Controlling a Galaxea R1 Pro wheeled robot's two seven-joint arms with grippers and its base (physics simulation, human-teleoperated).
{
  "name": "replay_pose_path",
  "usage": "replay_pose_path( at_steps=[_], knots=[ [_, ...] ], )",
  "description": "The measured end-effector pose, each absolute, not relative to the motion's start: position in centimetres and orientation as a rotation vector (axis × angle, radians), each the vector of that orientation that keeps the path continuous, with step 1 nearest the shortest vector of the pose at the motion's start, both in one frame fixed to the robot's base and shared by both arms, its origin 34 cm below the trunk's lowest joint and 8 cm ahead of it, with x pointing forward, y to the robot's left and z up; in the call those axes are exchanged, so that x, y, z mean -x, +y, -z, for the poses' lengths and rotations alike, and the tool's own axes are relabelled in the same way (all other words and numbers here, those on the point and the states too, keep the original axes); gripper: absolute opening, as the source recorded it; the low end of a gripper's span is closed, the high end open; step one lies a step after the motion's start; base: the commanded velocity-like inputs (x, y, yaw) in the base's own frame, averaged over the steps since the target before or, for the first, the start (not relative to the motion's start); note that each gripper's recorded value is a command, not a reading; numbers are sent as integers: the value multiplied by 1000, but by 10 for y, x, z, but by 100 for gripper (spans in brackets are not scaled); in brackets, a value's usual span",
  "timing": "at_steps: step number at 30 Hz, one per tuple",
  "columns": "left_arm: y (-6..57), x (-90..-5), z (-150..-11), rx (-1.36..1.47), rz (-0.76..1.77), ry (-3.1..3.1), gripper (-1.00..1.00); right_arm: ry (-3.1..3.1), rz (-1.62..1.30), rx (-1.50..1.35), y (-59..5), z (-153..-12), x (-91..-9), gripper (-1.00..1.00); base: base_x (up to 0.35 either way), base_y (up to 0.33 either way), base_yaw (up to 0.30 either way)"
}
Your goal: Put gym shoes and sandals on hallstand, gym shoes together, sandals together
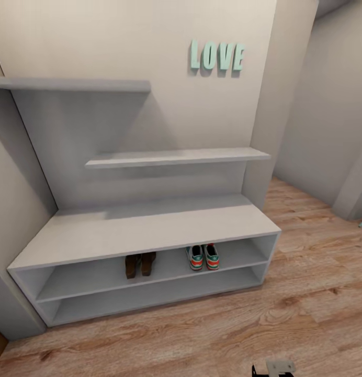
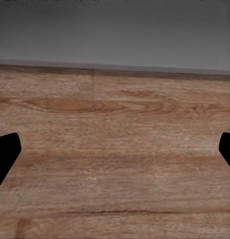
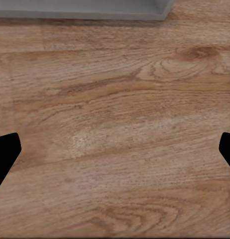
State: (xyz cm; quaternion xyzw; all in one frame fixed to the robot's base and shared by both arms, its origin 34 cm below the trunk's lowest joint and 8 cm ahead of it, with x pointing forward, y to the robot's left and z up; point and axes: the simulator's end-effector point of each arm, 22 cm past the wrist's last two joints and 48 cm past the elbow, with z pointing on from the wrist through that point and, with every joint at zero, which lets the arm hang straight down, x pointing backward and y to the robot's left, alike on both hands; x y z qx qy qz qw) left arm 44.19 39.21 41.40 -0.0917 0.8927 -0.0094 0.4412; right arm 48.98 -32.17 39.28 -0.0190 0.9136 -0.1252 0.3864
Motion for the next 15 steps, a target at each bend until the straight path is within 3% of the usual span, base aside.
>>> replay_pose_path(
  at_steps=[15],
  knots=[
    [389, -447, -444, 227, 29, 2217, 100, 2331, 321, 39, -322, -422, -491, 100, 0, 0, 0]
  ],
)
